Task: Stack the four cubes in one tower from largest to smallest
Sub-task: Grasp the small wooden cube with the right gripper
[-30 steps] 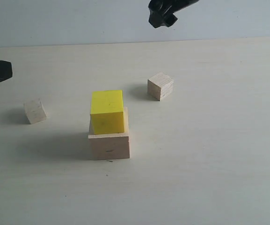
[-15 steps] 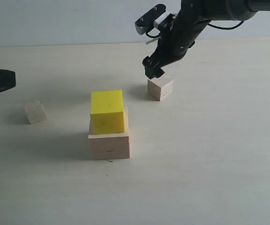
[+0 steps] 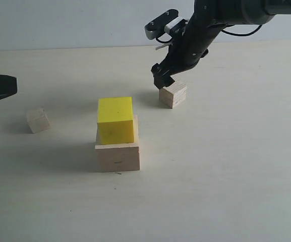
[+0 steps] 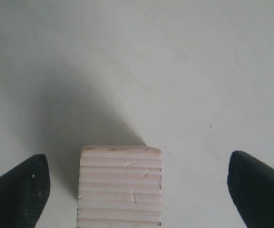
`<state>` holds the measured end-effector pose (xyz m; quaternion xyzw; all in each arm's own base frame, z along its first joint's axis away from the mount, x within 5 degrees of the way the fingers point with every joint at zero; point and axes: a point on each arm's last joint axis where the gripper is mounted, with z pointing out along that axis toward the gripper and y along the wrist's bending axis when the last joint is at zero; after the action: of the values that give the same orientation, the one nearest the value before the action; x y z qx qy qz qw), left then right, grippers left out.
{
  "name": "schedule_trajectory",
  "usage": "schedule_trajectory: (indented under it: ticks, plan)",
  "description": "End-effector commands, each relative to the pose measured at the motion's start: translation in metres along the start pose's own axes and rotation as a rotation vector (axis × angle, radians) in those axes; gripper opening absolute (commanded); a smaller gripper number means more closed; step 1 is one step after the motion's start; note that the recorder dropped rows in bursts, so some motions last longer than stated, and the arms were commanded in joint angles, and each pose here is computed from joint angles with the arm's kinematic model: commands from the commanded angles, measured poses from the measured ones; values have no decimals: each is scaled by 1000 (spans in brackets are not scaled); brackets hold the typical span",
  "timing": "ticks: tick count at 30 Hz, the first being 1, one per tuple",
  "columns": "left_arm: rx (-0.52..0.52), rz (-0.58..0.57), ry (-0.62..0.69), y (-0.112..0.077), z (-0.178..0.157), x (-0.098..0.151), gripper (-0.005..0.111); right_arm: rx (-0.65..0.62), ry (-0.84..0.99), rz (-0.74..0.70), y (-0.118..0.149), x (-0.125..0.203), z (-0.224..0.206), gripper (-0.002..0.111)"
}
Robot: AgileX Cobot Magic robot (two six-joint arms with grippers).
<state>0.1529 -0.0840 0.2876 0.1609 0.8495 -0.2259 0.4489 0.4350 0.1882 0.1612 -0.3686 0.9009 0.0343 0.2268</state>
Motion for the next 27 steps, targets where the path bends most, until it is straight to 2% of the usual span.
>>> schedule_trajectory:
  ticks: [1,16,22,27]
  plan:
    - [-3,-6,-5,0,-1,1,0,-6,10,8,-1,1,3,96]
    - [-5,2,-4,0,-1,1,0,-40,55,32,3,13,35,96]
    - [-11,4,-13,1,-1,0,0,-44,61,-51,4,13,35,96]
    - [-14,4,-19,1,-1,0,0,-49,59,-29,4,13,35,88]
